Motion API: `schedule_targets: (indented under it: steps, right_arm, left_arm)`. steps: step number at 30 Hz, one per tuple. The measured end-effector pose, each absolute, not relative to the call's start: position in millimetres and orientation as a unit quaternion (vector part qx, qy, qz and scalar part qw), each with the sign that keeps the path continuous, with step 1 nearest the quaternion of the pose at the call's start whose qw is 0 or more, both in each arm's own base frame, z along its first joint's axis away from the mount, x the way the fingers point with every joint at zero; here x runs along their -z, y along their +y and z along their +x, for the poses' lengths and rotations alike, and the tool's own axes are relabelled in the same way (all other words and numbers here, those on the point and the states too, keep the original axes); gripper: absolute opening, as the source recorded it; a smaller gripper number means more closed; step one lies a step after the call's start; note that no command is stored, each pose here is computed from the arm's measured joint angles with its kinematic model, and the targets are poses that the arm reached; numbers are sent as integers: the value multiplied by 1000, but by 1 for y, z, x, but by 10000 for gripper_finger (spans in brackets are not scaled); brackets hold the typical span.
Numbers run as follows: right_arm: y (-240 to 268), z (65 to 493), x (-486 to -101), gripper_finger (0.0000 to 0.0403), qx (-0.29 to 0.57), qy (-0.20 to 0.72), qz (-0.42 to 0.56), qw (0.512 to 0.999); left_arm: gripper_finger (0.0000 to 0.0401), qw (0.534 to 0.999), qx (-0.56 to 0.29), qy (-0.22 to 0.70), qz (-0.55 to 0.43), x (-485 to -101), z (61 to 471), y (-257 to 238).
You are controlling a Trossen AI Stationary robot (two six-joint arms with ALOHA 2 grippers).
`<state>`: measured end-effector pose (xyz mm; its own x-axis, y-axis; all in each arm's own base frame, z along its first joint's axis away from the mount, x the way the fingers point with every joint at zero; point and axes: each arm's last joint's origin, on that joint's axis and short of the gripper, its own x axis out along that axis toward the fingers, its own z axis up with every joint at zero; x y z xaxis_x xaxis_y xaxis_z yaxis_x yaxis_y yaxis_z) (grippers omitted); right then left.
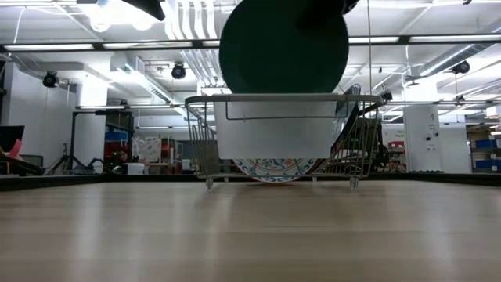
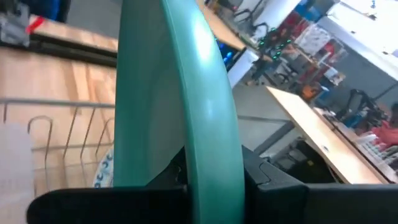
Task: Sort dishes
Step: Put the green plate in the dishwasher rack
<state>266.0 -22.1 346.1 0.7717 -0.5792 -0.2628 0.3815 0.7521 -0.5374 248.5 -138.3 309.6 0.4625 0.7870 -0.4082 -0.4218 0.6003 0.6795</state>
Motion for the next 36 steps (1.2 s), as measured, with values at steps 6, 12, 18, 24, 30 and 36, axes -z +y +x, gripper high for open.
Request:
schedule_targets:
  steps: [6, 12, 18, 24, 30, 36]
  right_arm:
    - [-27, 281, -328, 33, 243, 249, -235, 908]
    - [-28, 290, -311, 33, 228, 286, -231, 902]
    - [-29, 300, -298, 33, 204, 305, -232, 900]
    - [-31, 307, -288, 33, 200, 322, -236, 895]
    - [-33, 312, -279, 53, 202, 332, -229, 892]
    - [-37, 316, -273, 60, 208, 338, -220, 891]
  left_arm:
    - [290, 817, -370, 363, 251, -310, 249, -138]
    - [290, 818, -370, 363, 250, -310, 249, -138]
    - [290, 818, -370, 363, 249, -310, 249, -138]
    - [290, 818, -371, 362, 247, -310, 249, -138]
    - [290, 818, -371, 362, 247, -310, 249, -138]
    - [290, 819, -372, 362, 246, -309, 249, -138]
